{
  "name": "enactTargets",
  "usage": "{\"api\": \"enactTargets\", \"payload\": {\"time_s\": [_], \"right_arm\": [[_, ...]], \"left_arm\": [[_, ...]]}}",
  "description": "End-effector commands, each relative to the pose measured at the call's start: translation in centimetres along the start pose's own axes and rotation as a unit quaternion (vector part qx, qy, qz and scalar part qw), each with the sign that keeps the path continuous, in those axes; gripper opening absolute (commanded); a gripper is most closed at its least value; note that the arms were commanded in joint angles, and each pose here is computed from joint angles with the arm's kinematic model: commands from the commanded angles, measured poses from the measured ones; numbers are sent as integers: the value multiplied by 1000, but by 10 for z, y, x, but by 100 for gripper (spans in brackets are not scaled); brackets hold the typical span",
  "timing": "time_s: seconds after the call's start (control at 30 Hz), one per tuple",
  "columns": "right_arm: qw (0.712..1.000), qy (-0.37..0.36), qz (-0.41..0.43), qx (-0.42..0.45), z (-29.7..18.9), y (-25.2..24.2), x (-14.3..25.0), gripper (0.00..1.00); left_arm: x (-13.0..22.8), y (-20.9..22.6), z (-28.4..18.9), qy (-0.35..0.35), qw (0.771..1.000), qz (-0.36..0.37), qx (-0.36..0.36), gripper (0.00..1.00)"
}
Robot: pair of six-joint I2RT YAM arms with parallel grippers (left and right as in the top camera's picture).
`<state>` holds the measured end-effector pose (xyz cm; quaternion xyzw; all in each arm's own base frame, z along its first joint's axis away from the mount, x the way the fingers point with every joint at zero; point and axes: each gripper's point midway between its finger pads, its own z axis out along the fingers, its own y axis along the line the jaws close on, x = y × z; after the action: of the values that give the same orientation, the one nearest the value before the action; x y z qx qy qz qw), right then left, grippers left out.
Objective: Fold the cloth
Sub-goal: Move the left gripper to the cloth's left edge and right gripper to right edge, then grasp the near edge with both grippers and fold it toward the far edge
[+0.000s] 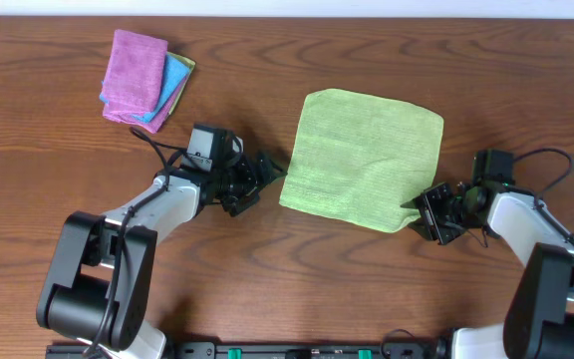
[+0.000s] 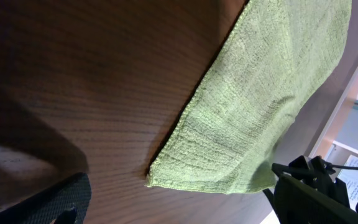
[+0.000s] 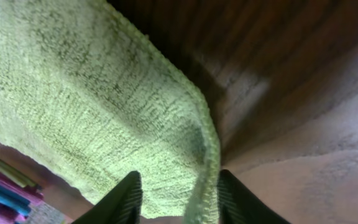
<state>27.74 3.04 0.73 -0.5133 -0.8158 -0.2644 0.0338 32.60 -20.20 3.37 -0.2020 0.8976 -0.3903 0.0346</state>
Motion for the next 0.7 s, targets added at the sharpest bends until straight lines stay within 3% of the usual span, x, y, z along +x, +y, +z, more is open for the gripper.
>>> {"api": "enactTargets", "payload": {"time_s": [0.0,0.13,0.67], "right_arm": [[1000,12,-3,6,3,-3,6,30],[1000,14,-2,9,3,-5,7,2],[1000,15,-23,10,3,-5,7,1]], "left_arm": [[-1,-2,4,-2,1000,5,-6,95],[7,0,11,8,1000,9,-14,95],[30,9,43,29,998,19,-46,96]]}}
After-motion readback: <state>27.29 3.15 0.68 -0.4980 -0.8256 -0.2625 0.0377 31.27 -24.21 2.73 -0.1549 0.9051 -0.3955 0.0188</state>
